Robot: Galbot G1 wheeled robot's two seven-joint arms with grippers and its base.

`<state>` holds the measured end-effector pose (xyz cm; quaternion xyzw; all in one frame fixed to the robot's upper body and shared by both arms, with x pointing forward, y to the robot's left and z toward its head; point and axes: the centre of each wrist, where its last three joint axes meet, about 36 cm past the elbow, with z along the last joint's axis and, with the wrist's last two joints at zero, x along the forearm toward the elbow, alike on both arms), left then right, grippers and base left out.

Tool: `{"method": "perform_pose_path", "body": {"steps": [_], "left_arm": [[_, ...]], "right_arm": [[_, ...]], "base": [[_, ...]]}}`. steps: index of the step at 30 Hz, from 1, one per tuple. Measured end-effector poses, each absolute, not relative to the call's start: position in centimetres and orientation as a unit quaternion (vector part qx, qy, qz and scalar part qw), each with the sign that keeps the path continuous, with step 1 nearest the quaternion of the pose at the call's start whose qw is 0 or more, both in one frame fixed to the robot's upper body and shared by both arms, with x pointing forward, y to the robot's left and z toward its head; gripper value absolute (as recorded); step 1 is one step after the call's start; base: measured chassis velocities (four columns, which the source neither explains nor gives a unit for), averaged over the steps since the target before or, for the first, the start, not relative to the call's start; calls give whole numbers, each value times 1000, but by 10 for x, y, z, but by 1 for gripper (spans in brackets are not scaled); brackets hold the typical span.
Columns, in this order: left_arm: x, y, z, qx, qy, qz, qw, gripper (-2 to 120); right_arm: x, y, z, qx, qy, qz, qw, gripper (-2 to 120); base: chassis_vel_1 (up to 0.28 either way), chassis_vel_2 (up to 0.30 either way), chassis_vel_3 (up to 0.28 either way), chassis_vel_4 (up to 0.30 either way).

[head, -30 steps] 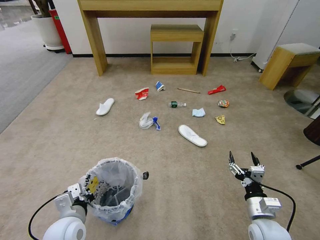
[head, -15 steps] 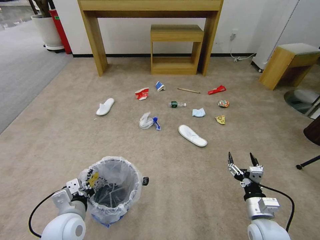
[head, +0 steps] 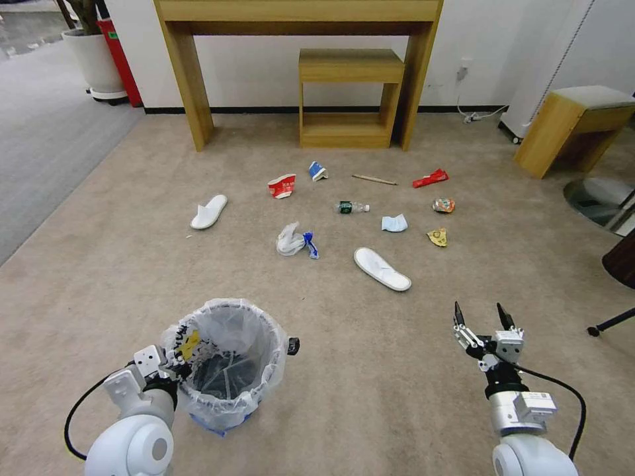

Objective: Pick up the trash bin and place the garbage on the floor into it.

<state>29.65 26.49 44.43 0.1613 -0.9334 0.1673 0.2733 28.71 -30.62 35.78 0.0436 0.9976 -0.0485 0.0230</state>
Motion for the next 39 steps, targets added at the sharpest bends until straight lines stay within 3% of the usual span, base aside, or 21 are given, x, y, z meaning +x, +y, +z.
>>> {"method": "perform_pose_path", "body": {"steps": [17,28,39], "left_arm": [[294,267,469,157,-938,196,240,1],[288,273,485,153,-940,204,227,1],[287,287,488,158,-937,211,230,1]], "right_arm": [[281,-306,355,39,998,-47,15,83],[277,-309,352,41,998,-36,6,95],[274,-312,350,42,999,-34,3,97]], "base": [[0,0,0,0],[0,0,0,0],[0,0,0,0]]}}
